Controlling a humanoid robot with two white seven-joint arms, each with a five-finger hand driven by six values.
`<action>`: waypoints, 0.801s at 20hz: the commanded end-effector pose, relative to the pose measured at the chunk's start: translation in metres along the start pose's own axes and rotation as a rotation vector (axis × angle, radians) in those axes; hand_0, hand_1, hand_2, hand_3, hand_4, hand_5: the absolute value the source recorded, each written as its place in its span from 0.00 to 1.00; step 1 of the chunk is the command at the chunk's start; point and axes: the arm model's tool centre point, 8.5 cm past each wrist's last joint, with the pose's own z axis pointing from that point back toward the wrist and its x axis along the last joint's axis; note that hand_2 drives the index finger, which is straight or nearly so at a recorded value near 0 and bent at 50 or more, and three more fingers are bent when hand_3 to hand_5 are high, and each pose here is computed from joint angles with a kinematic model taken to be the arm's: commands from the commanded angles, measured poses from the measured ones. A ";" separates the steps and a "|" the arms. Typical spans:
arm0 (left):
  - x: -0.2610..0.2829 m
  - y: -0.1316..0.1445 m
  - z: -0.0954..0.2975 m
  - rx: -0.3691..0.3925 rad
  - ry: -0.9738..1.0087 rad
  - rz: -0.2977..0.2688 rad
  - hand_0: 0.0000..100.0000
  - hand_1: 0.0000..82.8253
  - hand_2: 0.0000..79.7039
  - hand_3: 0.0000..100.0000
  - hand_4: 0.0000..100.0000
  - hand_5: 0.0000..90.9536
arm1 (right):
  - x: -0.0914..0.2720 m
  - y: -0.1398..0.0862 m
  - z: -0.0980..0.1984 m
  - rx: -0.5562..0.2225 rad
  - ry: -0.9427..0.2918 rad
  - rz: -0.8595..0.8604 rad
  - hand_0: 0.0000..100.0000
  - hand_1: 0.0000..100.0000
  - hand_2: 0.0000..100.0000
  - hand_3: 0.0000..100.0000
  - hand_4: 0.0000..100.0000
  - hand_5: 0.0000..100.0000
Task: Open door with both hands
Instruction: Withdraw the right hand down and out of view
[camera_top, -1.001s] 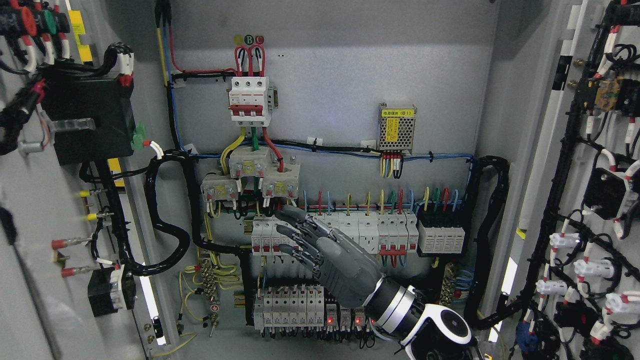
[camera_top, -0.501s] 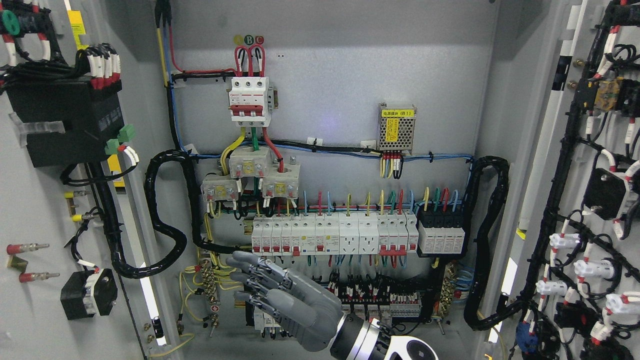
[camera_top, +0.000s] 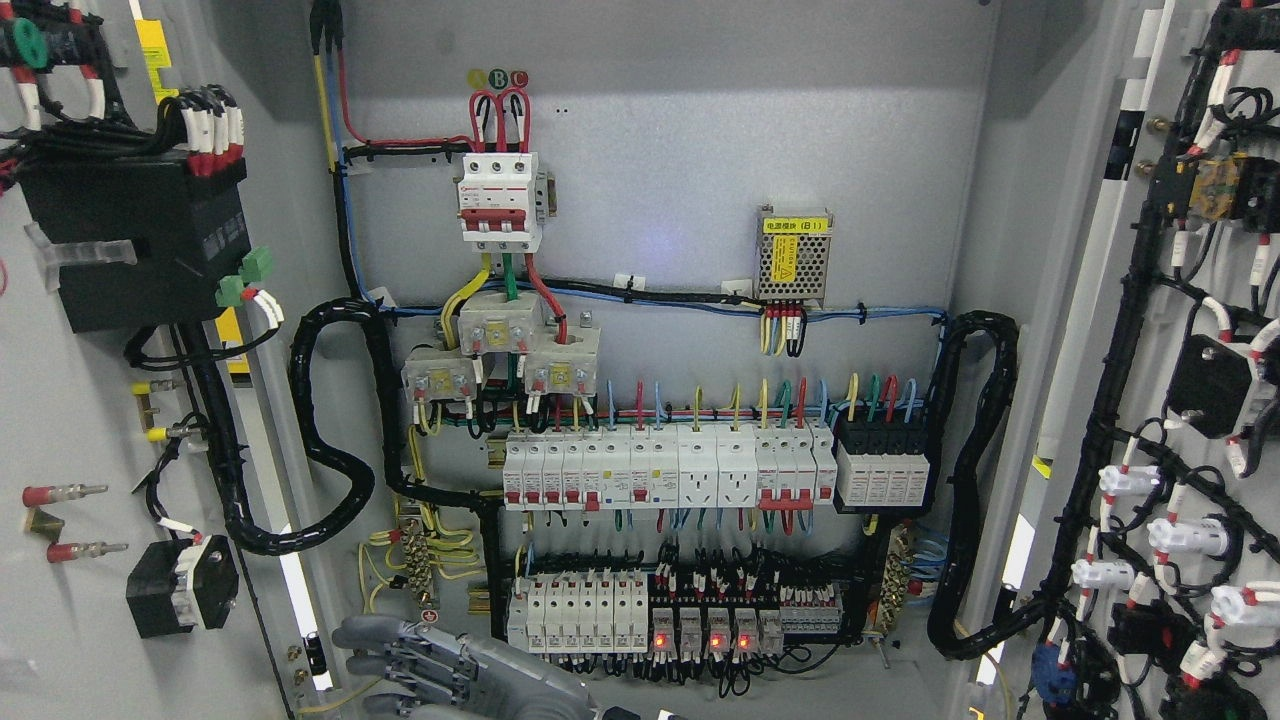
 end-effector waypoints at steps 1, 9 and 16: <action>0.022 -0.004 -0.003 -0.009 -0.041 -0.002 0.12 0.67 0.00 0.00 0.00 0.00 | -0.025 0.045 -0.026 0.138 0.073 0.024 0.00 0.50 0.04 0.00 0.00 0.00; 0.022 -0.004 -0.003 -0.009 -0.041 0.001 0.12 0.67 0.00 0.00 0.00 0.00 | -0.025 0.042 -0.039 0.154 0.104 0.046 0.00 0.50 0.04 0.00 0.00 0.00; 0.022 -0.003 -0.003 -0.006 -0.039 0.009 0.12 0.67 0.00 0.00 0.00 0.00 | -0.024 0.043 -0.047 0.181 0.133 0.057 0.00 0.50 0.04 0.00 0.00 0.00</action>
